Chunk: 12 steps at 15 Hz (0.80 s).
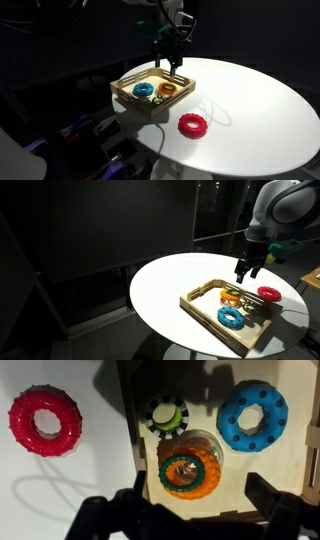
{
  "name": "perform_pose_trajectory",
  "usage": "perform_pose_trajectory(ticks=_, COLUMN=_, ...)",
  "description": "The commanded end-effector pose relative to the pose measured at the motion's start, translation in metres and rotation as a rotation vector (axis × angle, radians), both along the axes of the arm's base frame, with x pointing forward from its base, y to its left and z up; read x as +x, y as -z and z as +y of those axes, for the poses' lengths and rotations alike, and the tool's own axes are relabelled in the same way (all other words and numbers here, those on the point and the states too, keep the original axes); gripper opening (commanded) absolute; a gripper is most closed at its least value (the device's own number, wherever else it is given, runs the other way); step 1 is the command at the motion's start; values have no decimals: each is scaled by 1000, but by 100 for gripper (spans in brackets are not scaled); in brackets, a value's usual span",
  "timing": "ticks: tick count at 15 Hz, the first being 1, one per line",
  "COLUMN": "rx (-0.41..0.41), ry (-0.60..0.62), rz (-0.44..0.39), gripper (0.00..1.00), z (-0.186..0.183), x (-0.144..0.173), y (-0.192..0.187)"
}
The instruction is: Remove the dark green ring from the crate and put it on the left side of the table
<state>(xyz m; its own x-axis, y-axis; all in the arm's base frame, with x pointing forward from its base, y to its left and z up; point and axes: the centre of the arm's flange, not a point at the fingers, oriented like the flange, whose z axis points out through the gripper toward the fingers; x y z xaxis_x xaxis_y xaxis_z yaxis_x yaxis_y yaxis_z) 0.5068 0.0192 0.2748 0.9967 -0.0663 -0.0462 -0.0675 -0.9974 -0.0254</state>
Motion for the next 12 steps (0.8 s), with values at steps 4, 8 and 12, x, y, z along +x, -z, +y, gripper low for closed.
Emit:
perform_pose_trajectory(ticks=4, rx=-19, ry=39, rz=-32, gripper=100, z=5, x=17, y=45)
perform_pose_trajectory(ticks=8, rx=-14, ry=62, rz=-49, gripper=100, z=5, x=25, y=63)
perform_pose_trajectory(ticks=12, rx=-11, ry=75, rz=-54, gripper=100, z=6, x=34, y=73)
